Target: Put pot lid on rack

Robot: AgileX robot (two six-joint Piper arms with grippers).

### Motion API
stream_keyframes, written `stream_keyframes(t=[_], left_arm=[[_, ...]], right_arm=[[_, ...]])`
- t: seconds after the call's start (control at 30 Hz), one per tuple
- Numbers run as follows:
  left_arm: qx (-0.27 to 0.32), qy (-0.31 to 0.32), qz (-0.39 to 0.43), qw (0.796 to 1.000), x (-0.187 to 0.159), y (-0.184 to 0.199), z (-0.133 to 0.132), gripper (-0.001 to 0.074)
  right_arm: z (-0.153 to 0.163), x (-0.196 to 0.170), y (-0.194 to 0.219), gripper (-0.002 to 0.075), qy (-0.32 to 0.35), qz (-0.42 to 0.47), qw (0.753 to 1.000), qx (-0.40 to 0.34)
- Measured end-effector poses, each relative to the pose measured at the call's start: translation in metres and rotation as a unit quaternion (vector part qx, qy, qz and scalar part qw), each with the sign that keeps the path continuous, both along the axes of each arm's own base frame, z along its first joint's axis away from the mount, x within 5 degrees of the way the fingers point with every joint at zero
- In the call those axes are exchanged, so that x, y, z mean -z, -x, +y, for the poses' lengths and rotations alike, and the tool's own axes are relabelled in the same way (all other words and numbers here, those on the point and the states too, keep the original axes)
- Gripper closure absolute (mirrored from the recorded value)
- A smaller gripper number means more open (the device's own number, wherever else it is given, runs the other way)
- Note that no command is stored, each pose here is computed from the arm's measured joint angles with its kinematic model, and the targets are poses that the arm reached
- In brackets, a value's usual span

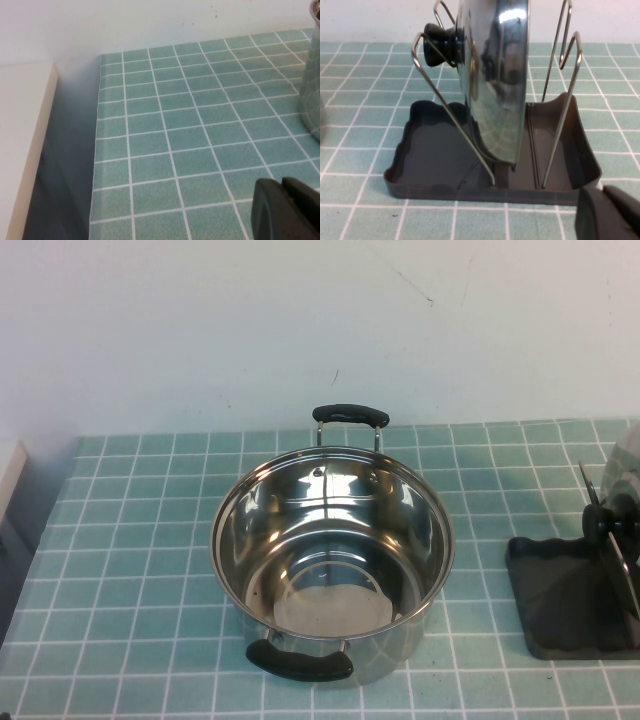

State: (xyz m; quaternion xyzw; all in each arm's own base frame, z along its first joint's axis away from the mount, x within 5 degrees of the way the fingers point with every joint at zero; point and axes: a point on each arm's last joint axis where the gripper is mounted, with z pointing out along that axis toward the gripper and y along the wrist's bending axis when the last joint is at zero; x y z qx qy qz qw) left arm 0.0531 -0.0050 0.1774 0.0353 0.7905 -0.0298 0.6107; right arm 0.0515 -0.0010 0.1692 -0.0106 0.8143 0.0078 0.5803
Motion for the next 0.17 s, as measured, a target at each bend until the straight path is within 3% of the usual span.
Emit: stream_keyframes(t=[0.17], left_arm=[[0.0,0.0,-0.001,1.0,-0.0001,0.0001,0.0,0.0737]], right_arm=[[0.0,0.0,0.0,0.0727,0.0,0.0,1.0,0.0]])
